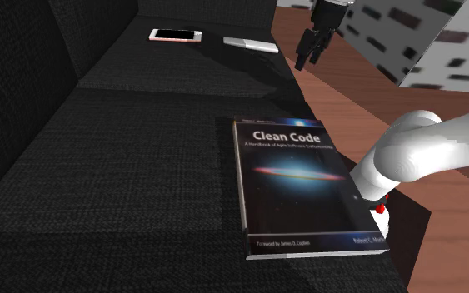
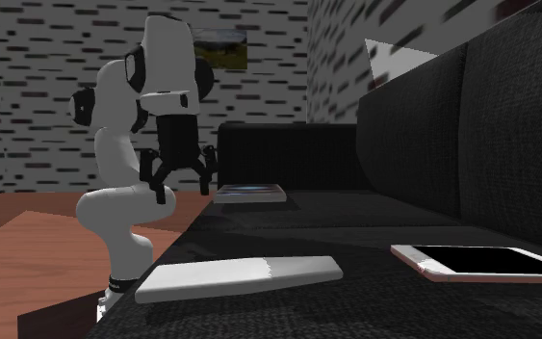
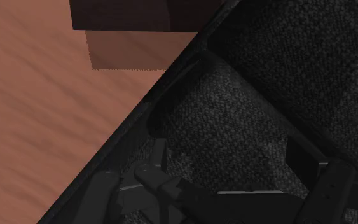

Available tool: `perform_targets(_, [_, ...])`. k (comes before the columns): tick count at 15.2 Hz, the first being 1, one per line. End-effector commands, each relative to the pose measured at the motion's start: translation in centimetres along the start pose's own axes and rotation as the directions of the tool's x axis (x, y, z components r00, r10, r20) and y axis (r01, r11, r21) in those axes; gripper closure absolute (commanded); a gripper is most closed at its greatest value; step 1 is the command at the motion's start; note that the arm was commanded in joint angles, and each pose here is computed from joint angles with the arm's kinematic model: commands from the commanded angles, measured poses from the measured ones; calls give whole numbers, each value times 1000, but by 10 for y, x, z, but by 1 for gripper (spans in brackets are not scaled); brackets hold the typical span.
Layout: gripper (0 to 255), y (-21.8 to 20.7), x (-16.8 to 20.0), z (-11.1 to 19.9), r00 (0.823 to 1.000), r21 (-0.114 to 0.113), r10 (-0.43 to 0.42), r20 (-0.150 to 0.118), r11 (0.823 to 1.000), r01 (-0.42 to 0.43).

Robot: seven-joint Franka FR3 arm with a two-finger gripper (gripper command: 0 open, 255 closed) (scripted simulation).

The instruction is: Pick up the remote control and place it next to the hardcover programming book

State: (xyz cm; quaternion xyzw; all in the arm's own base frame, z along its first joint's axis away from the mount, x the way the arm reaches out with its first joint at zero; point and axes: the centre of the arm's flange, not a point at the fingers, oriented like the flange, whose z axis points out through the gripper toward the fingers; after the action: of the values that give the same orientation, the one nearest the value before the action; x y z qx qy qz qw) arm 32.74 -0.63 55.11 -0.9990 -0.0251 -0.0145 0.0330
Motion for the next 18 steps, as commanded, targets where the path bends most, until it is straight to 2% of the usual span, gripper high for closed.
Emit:
perform_targets(1, [0, 0, 0, 0, 1000, 0, 0, 0, 1000, 0])
perform_targets(5, [0, 29, 43, 1, 988, -5, -151, 1, 988, 151])
perform_targets(9, [0, 52, 91, 3, 954, -10, -299, 4, 954, 299])
perform_targets(13, [0, 67, 141, 4, 898, -14, -441, 6, 898, 441])
perform_targets(15, [0, 71, 167, 5, 862, -16, -507, 8, 862, 507])
perform_targets(18, [0, 75, 206, 6, 798, -18, -602, 11, 798, 602])
